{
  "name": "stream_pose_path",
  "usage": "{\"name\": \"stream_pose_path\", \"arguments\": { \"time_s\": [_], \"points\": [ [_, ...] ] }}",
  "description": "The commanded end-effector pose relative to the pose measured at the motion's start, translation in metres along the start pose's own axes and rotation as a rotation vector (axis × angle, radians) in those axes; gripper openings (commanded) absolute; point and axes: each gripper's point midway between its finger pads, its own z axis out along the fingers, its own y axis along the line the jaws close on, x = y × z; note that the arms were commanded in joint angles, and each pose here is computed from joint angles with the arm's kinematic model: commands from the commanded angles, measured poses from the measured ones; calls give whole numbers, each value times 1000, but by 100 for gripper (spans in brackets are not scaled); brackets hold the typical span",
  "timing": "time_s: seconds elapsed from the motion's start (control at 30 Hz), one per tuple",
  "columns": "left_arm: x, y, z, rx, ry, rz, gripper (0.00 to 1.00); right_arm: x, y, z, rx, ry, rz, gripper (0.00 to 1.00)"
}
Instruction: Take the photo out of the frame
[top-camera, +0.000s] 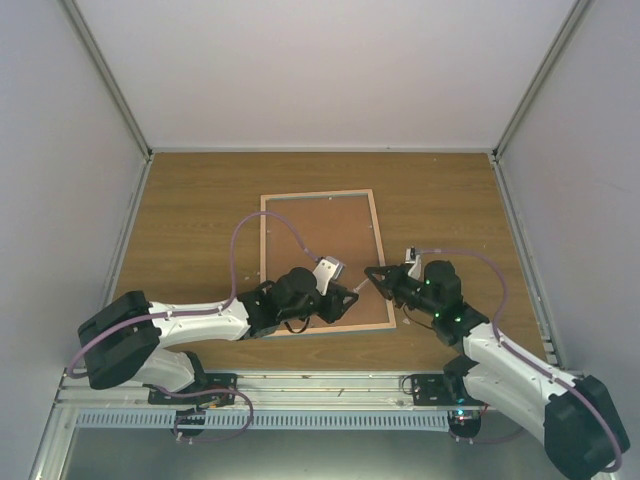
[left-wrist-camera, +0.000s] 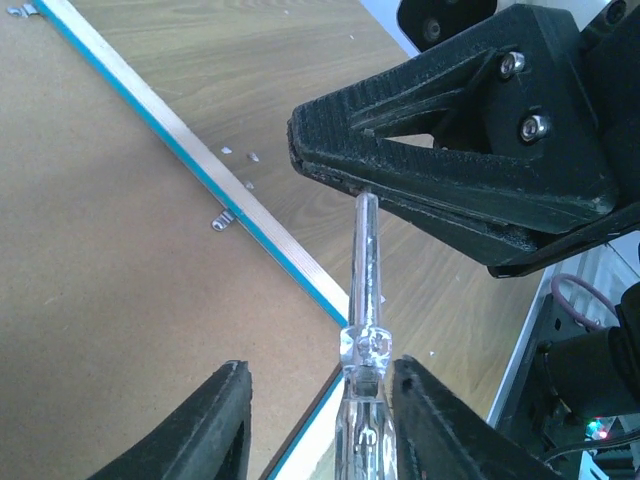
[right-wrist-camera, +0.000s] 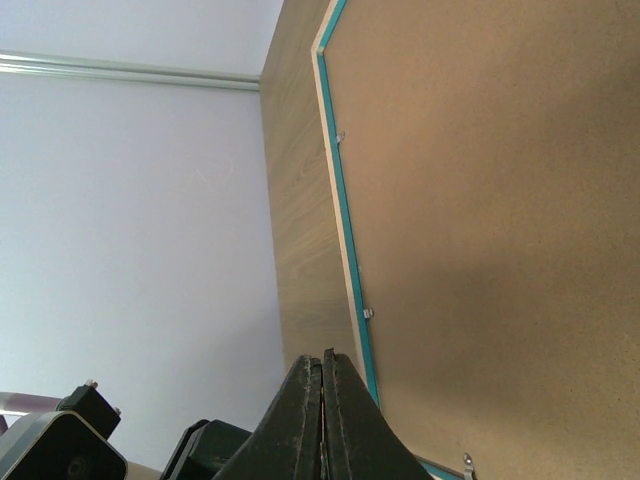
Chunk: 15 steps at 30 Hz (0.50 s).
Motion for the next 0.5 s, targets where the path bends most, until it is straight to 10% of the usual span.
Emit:
{"name": "stream_pose_path", "arguments": {
  "time_s": [0.0, 0.47],
  "points": [
    [-11, -11, 0, 45, -61, -3, 37, -2, 6, -2, -32, -18, 6, 1],
    [-8, -8, -1, 24, -46, 14, 0, -4, 13, -5, -42, -24, -52, 1]
  ]
}}
